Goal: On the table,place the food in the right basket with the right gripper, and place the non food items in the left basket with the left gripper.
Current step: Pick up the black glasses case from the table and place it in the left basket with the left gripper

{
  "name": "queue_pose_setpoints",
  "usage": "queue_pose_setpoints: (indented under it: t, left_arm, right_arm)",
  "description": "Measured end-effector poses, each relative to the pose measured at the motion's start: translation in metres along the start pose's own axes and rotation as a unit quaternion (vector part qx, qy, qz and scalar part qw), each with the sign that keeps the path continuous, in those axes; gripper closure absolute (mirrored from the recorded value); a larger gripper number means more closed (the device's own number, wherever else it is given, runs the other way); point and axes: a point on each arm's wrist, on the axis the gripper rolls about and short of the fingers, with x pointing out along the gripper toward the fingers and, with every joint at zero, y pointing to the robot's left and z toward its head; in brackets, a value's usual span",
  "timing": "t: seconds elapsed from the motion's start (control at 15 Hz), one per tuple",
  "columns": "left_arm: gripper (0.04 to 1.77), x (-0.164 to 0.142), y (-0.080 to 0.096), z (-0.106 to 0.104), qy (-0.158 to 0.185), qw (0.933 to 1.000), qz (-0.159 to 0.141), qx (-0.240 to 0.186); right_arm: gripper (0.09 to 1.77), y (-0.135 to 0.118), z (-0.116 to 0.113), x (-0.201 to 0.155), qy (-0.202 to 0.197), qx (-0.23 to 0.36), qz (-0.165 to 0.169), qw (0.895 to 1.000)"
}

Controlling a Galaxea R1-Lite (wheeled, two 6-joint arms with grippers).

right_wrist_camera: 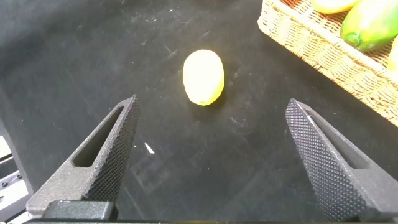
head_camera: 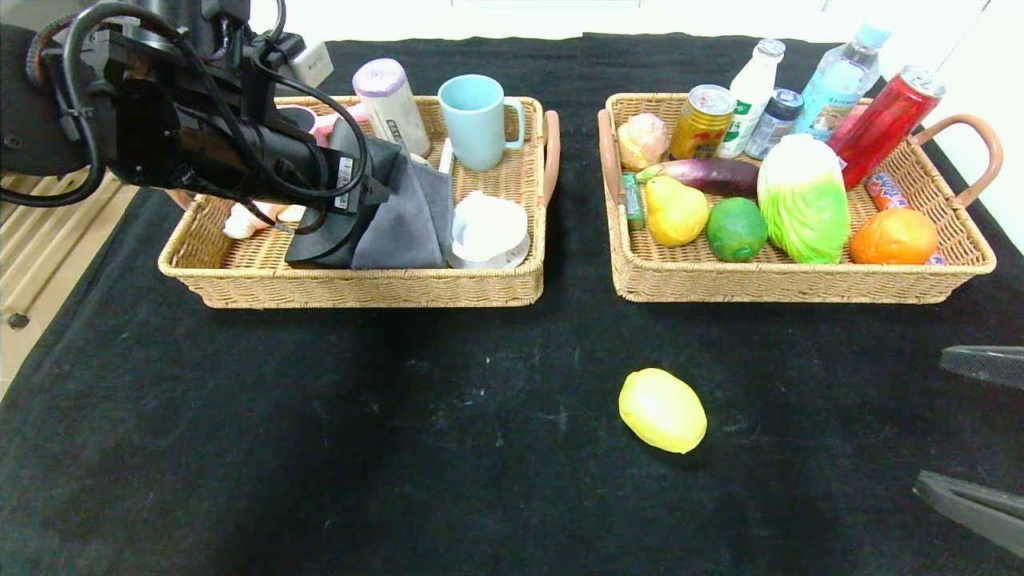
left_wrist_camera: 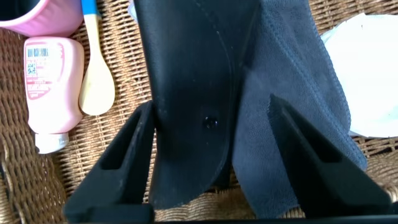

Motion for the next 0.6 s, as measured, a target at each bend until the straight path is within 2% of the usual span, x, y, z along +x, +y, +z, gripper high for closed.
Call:
queue_pose_setpoints:
  t: [0.6]
  left_arm:
    - [0.22,-0.018,0.0,-0.005,0.003,1.0,-0.005,0.002]
  right_arm:
    - [0.15,0.001,-0.003,0.003,0.007,0.002,0.006,1.0]
